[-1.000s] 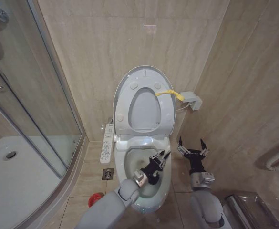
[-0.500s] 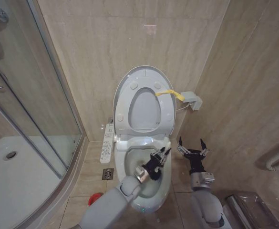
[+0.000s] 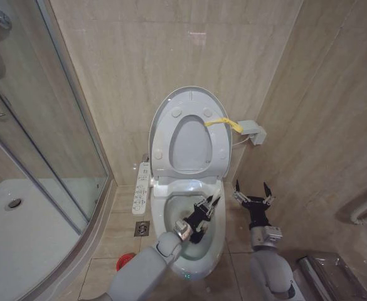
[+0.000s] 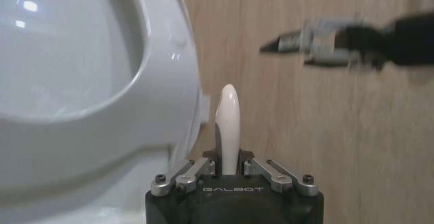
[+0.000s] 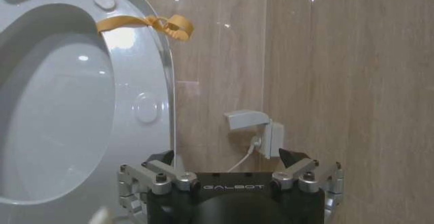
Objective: Open the toilet lid, clean the toilet bowl with a toilet brush, close the toilet lid, and flush.
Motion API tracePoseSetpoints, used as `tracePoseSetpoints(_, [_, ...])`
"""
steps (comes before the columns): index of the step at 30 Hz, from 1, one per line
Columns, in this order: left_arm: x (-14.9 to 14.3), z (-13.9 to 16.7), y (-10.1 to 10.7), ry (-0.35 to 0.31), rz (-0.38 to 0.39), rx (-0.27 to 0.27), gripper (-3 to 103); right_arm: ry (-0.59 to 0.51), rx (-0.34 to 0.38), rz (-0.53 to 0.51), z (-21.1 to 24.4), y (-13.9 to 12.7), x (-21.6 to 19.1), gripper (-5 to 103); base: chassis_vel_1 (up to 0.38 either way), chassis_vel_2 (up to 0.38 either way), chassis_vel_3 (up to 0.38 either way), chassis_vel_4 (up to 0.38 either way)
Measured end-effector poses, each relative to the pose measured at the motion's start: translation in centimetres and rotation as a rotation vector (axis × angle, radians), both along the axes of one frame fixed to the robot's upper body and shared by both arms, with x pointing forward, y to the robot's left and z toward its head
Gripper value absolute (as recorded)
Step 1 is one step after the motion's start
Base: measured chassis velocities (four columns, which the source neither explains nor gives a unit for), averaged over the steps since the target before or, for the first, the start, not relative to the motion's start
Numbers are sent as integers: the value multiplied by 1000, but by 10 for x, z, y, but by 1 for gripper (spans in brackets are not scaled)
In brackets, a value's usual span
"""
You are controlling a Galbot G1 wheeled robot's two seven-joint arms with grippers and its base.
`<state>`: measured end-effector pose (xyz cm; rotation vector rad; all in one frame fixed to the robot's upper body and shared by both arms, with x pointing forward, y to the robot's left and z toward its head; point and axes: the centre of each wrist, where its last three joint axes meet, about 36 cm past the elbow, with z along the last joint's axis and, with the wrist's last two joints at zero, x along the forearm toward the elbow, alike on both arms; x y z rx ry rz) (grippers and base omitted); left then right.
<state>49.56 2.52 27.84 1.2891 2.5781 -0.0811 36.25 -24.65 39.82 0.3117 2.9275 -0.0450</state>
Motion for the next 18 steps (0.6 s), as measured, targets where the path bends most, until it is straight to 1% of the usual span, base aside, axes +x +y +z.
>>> tracePoseSetpoints(1, [-2,7,-7,-9,-11,-21,18,0,0,0,0,0,0,100,0,0,0,0])
tracePoseSetpoints(3, [-7,12,-16,-9,-29,-45,18,0,0,0,0,0,0,100,0,0,0,0])
tracePoseSetpoints(6, [-14,7,-20,4,-41,-47,18,0,0,0,0,0,0,100,0,0,0,0])
tracePoseSetpoints(7, [-16,0,-19,15,-44,-35,18,0,0,0,0,0,0,100,0,0,0,0])
tracePoseSetpoints(8, [-16,0,-19,15,-44,-35,18,0,0,0,0,0,0,100,0,0,0,0])
tracePoseSetpoints(10, [-14,-14,-12,29,-31,-9,18,0,0,0,0,0,0,100,0,0,0,0])
tracePoseSetpoints(11, [-14,-14,-12,29,-31,-9,18,0,0,0,0,0,0,100,0,0,0,0])
tracePoseSetpoints(12, [-12,-18,-8,34,-18,-5,18,0,0,0,0,0,0,100,0,0,0,0])
tracePoseSetpoints(14, [-10,-18,2,32,-6,-2,18,0,0,0,0,0,0,100,0,0,0,0])
tracePoseSetpoints(15, [-10,-18,2,32,-6,-2,18,0,0,0,0,0,0,100,0,0,0,0])
tracePoseSetpoints(18, [-14,-7,10,21,-4,-6,18,0,0,0,0,0,0,100,0,0,0,0])
